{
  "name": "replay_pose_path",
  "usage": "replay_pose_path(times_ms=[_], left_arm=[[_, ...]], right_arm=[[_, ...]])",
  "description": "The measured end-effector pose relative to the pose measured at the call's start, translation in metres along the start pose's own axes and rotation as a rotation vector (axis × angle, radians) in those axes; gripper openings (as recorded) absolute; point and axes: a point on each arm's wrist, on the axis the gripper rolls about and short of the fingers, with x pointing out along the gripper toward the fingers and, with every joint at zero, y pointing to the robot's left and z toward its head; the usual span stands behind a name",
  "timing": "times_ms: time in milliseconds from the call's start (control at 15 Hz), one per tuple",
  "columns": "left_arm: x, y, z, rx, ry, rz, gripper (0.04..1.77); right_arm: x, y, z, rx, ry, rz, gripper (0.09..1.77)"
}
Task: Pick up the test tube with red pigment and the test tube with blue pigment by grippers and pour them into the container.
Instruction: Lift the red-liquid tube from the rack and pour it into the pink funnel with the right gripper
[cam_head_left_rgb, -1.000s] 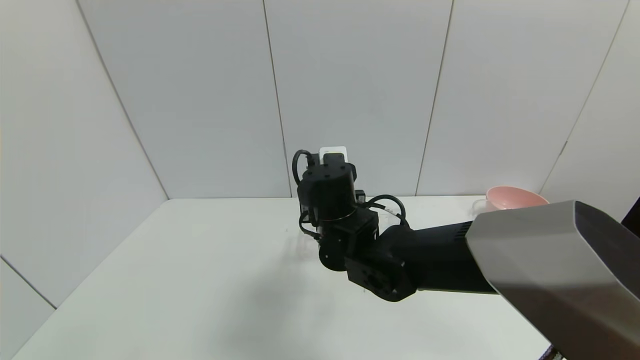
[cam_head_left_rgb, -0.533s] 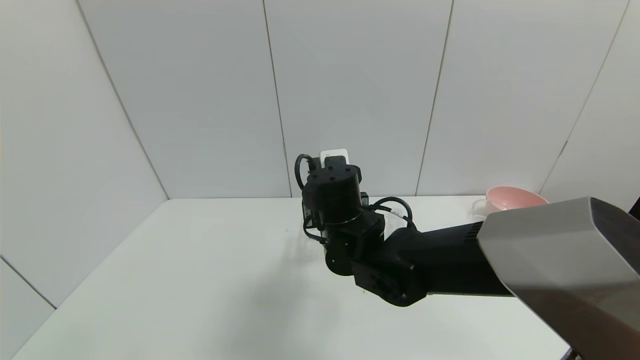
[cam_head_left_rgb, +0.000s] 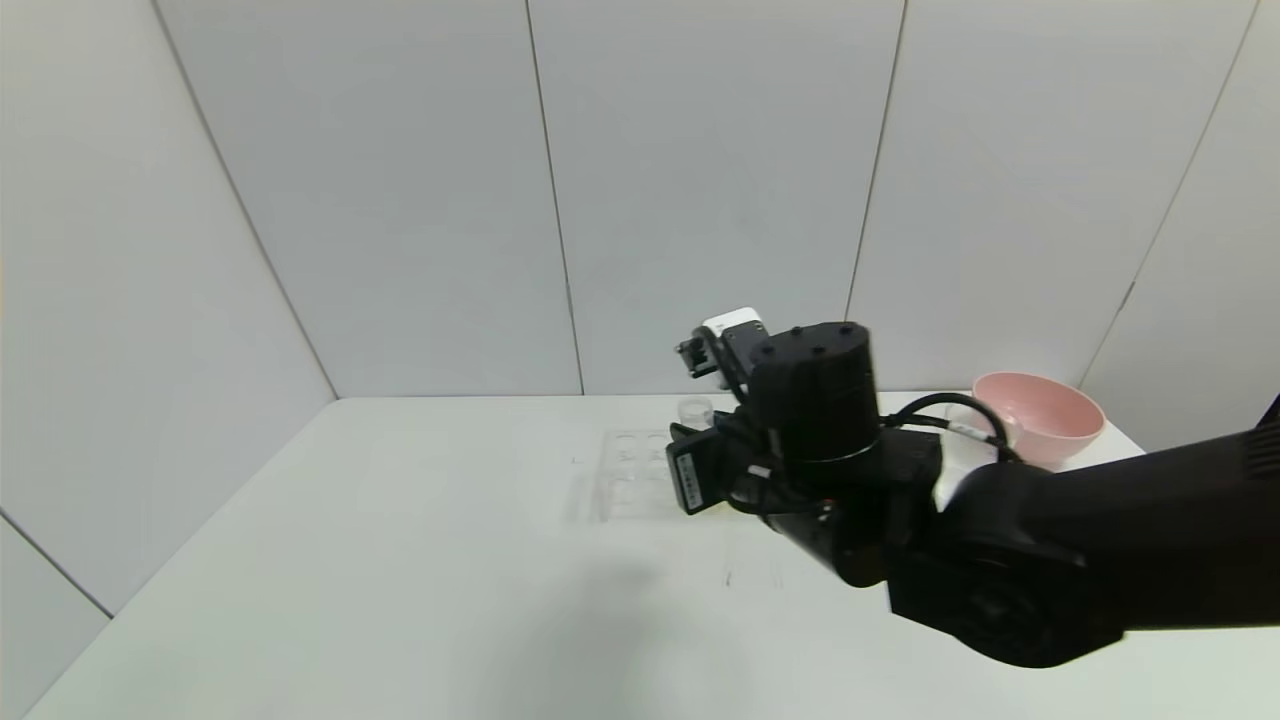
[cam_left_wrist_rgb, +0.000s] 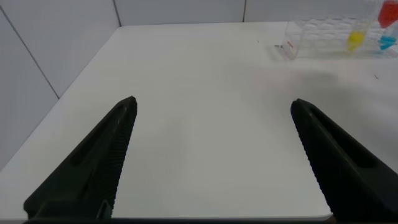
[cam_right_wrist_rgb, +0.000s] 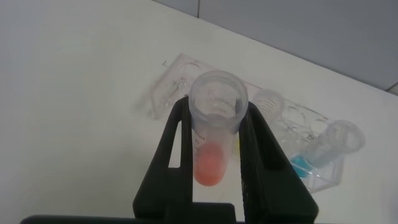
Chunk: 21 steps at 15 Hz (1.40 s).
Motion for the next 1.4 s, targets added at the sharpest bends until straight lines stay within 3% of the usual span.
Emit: replay_pose_path(times_ms=[200, 333, 467, 667, 1000, 1200, 1400], left_arm=[[0.0, 0.0, 0.0, 0.0, 0.0, 0.0, 1.76], [0.0, 0.0, 0.0, 0.0, 0.0, 0.0, 1.76], [0.0, 0.0, 0.0, 0.0, 0.0, 0.0, 1.76], [0.0, 0.0, 0.0, 0.0, 0.0, 0.0, 1.76], [0.0, 0.0, 0.0, 0.0, 0.0, 0.0, 1.76], [0.0, 0.0, 0.0, 0.0, 0.0, 0.0, 1.76], [0.0, 0.0, 0.0, 0.0, 0.0, 0.0, 1.76]], right_arm=[[-0.036, -0.045, 0.001, -0.064, 0.049, 0.06, 0.5], [-0.061, -0.077, -0.001, -0.075, 0.128, 0.064, 0.5], [-0.085, -0.112, -0.001, -0.067, 0.216, 0.046, 0.5], [-0.108, -0.16, 0.004, -0.109, 0.252, -0.048, 0.5], [-0.111, -0.207, 0.005, -0.253, 0.296, -0.166, 0.5], [-0.1, -0.227, 0.013, -0.315, 0.312, -0.2, 0.5], [-0.091, -0.247, 0.022, -0.349, 0.39, -0.21, 0.5]])
